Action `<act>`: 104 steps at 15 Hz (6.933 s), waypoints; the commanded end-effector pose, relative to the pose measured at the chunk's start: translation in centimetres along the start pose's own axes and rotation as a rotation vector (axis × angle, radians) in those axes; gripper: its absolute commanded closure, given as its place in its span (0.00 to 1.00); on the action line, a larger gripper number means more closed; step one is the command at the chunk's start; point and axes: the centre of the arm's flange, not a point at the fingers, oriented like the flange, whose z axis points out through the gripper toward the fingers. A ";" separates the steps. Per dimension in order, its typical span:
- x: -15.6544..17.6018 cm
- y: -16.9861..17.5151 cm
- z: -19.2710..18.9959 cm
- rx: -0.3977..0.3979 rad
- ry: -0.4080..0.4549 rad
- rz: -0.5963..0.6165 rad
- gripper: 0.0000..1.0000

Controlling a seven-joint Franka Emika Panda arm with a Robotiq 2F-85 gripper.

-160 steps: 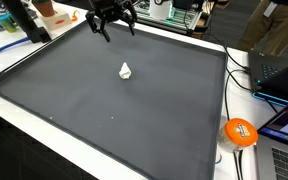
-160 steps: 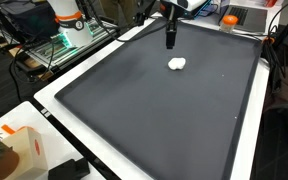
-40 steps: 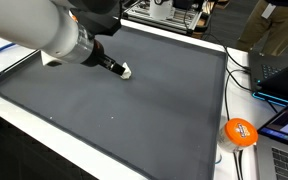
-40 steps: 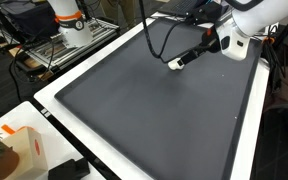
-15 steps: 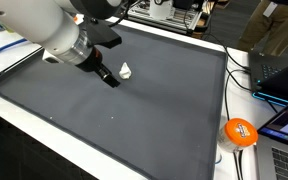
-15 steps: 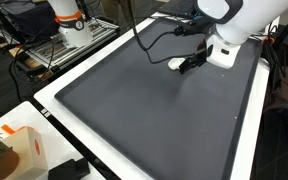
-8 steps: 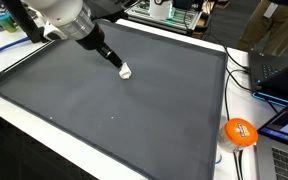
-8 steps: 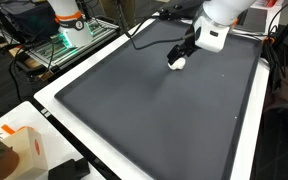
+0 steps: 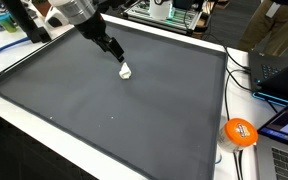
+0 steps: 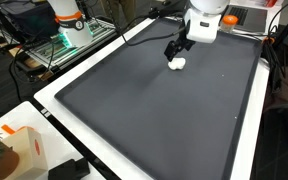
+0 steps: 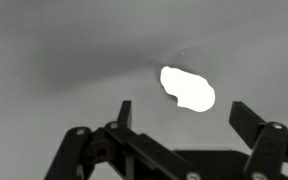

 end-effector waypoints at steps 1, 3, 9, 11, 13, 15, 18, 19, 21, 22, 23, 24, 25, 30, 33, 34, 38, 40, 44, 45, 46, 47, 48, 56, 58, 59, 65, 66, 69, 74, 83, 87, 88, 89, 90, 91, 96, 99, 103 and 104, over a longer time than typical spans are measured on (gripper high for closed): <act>-2.5 0.7 1.9 0.014 0.042 0.053 0.00; -4.8 1.5 2.9 0.024 0.075 0.066 0.00; -10.6 2.8 4.0 0.188 0.281 0.146 0.00; -11.7 2.4 4.0 0.217 0.330 0.166 0.00; -8.5 1.7 3.5 0.201 0.317 0.171 0.00; -9.3 1.4 3.5 0.205 0.326 0.167 0.00; -8.5 1.0 3.5 0.210 0.343 0.181 0.00; -8.6 0.6 3.6 0.214 0.361 0.177 0.00; -9.1 0.5 3.6 0.196 0.404 0.178 0.00; -10.2 0.6 3.8 0.194 0.431 0.146 0.00; -11.1 0.8 3.9 0.176 0.453 0.120 0.00; -12.6 1.3 4.1 0.175 0.498 0.078 0.00; -13.4 1.5 4.3 0.164 0.544 0.070 0.00; -16.9 2.3 5.5 0.213 0.775 0.077 0.00; -18.6 0.7 6.4 0.225 0.681 -0.032 0.00; -16.9 -0.5 5.9 0.210 0.734 0.025 0.00; -18.2 -2.4 5.8 0.219 0.710 -0.025 0.00; -18.8 -4.2 5.9 0.123 0.733 0.030 0.00; -19.8 -2.3 7.1 0.009 0.784 0.072 0.00; -19.8 -1.7 7.1 0.005 0.808 0.079 0.00; -19.9 -1.3 6.8 0.026 0.842 0.077 0.00; -19.6 -1.1 6.4 0.048 0.873 0.082 0.00; -19.3 -1.1 6.0 0.053 0.893 0.069 0.00; -15.4 -1.1 5.8 0.036 0.867 -0.077 0.00; -16.5 -1.8 6.3 0.006 0.869 -0.095 0.00; -16.9 -2.1 6.6 -0.004 0.877 -0.101 0.00; -19.0 -3.5 7.8 -0.050 0.938 -0.127 0.00; -19.3 -3.6 8.0 -0.051 0.946 -0.126 0.00; -20.0 -4.2 8.8 -0.046 0.967 -0.110 0.00; -18.4 -4.7 8.7 -0.055 0.959 -0.101 0.00; -17.3 -6.3 11.7 -0.028 1.017 -0.033 0.00; -16.6 -6.5 12.5 -0.017 1.068 0.024 0.00; -16.4 -6.5 12.7 -0.014 1.076 0.032 0.00; -16.3 -6.7 12.9 -0.014 1.087 0.031 0.00; -16.2 -6.9 13.0 -0.009 1.103 0.035 0.00; -16.2 -6.9 13.0 0.000 1.120 0.049 0.00; -15.8 -7.3 13.0 0.026 1.179 0.088 0.00; -17.3 -6.8 11.7 0.065 1.077 0.038 0.00; -20.0 -5.1 5.4 0.137 0.987 -0.057 0.00; -20.2 -5.0 3.7 0.108 0.948 -0.084 0.00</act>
